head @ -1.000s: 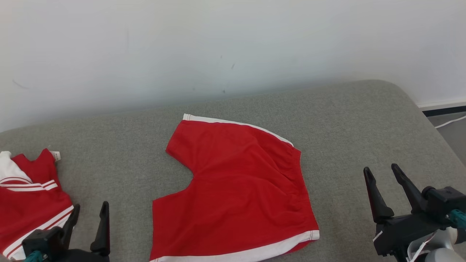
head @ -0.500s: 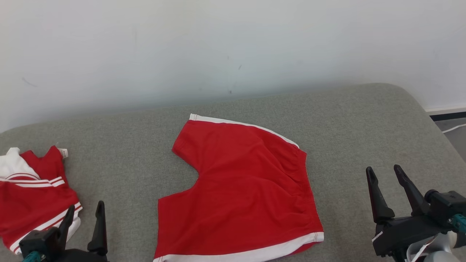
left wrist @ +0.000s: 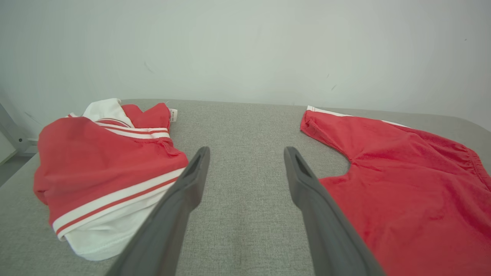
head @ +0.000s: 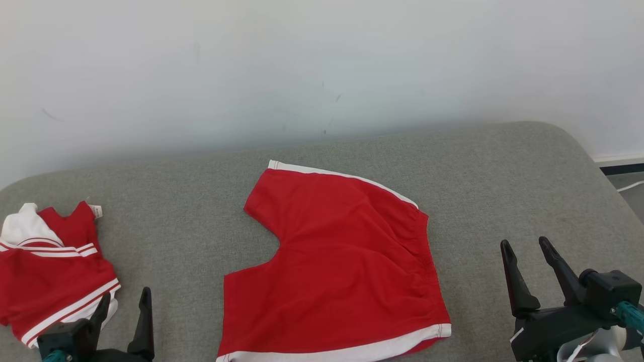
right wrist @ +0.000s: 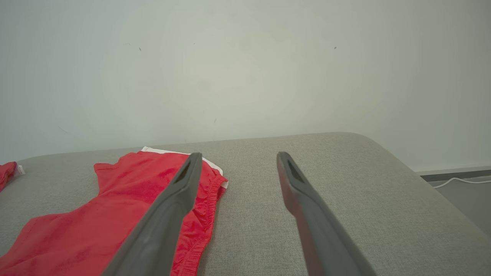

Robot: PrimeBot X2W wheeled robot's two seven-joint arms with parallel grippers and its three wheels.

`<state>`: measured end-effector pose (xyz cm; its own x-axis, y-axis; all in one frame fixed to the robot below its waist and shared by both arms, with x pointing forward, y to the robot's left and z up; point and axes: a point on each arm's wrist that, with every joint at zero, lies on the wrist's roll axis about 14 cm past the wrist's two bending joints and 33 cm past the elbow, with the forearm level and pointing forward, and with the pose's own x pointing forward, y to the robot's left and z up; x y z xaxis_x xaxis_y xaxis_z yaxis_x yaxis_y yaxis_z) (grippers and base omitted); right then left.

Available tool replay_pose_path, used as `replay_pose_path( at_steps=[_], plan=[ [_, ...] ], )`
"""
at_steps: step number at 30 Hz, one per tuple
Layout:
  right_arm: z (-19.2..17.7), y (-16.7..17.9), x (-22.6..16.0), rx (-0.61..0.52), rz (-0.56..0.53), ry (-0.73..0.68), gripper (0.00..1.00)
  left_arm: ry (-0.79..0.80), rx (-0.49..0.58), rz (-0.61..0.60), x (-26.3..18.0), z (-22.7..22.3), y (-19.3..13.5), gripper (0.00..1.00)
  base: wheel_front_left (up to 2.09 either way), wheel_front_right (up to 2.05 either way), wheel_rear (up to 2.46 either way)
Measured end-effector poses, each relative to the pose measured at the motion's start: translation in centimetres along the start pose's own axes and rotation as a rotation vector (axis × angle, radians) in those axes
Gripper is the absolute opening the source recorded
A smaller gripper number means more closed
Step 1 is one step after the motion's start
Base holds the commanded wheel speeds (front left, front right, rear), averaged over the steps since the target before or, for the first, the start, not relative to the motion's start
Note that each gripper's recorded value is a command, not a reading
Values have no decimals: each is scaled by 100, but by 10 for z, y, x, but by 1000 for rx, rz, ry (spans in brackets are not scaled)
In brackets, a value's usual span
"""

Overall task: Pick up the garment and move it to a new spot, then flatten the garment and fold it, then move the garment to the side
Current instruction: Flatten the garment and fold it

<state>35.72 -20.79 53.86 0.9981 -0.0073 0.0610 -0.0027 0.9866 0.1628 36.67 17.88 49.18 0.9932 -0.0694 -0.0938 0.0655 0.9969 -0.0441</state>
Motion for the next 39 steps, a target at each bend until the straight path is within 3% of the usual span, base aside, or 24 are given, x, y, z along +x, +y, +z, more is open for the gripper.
replay_pose_path(
  at_steps=[6, 13, 22, 27, 39],
  plan=[
    [-6, -3, -3, -19, -10, 28, 100, 45, 70, 3, -4, -9, 4, 100, 0, 0, 0],
    [-10, -3, -8, -19, -11, 55, 100, 101, 80, -9, -12, -19, 2, 100, 0, 0, 0],
    [-4, -4, -8, -17, -13, 50, 100, 69, 94, 4, -12, -4, 5, 100, 0, 0, 0],
    [-22, -6, -13, -9, -23, 123, 100, 58, 100, 2, -16, 1, 3, 100, 0, 0, 0],
    [-24, 12, -1, 1, 26, 144, 100, -2, 85, 54, -23, 22, 15, 100, 0, 0, 0]
  ],
)
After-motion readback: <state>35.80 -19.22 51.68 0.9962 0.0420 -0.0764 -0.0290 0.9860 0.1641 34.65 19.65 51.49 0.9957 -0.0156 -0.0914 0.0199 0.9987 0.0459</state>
